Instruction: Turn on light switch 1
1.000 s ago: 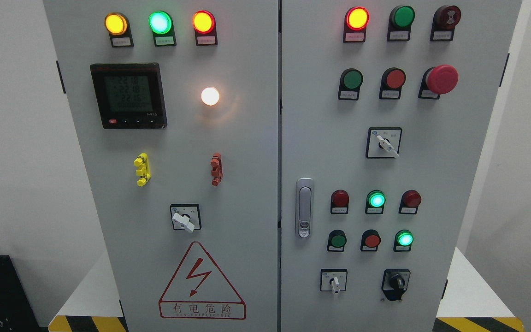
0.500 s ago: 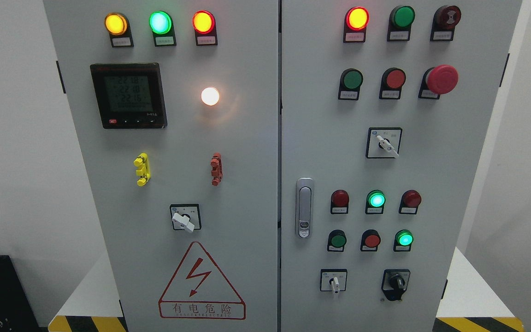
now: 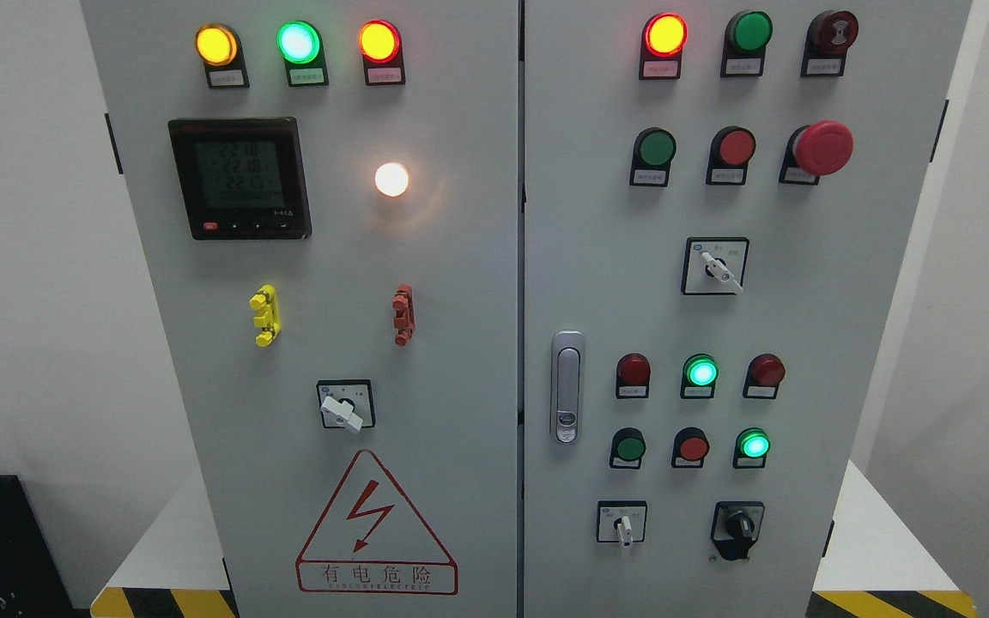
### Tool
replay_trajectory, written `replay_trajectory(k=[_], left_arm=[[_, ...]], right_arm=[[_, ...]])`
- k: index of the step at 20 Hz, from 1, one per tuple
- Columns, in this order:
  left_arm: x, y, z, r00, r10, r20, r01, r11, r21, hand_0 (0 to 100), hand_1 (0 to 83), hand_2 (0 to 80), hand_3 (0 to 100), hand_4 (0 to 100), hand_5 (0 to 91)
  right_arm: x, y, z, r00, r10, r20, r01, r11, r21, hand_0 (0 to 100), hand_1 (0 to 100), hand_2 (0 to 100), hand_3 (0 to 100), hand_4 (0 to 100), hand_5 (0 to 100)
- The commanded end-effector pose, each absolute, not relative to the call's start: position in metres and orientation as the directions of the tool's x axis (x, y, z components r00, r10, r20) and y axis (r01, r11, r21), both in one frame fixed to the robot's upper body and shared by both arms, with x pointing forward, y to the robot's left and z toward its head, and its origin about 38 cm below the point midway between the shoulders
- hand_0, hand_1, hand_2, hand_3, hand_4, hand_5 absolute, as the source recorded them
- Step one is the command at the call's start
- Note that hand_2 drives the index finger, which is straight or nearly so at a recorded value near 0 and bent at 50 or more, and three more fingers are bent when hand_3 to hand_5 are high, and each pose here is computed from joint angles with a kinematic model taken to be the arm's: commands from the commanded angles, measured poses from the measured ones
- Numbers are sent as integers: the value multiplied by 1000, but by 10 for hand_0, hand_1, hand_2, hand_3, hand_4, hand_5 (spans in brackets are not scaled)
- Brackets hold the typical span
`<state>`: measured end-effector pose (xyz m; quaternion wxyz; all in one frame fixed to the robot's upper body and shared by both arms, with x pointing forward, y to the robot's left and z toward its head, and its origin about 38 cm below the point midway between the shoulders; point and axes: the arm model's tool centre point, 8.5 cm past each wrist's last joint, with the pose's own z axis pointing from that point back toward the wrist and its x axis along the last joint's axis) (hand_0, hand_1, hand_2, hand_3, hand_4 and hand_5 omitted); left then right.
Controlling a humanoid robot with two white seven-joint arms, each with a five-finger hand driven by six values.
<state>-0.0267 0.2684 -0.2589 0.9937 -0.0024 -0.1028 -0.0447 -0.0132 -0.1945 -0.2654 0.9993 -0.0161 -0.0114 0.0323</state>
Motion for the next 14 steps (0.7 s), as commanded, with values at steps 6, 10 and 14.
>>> replay_trajectory(k=[6, 10, 14], left_arm=[[-46, 250, -260, 993, -118, 21, 118, 992, 42, 226, 0, 0, 0, 0, 0], [-37, 241, -261, 992, -118, 37, 117, 993, 32, 227, 0, 0, 0, 0, 0], [-36, 242, -261, 992, -120, 36, 119, 992, 36, 229, 0, 0, 0, 0, 0]], right_arm=[[-13, -194, -265, 999, 40, 21, -40, 999, -31, 0, 0, 0, 0, 0, 0], [-13, -194, -265, 999, 40, 21, -40, 999, -31, 0, 0, 0, 0, 0, 0], [-13, -194, -265, 999, 40, 21, -40, 999, -31, 0, 0, 0, 0, 0, 0]])
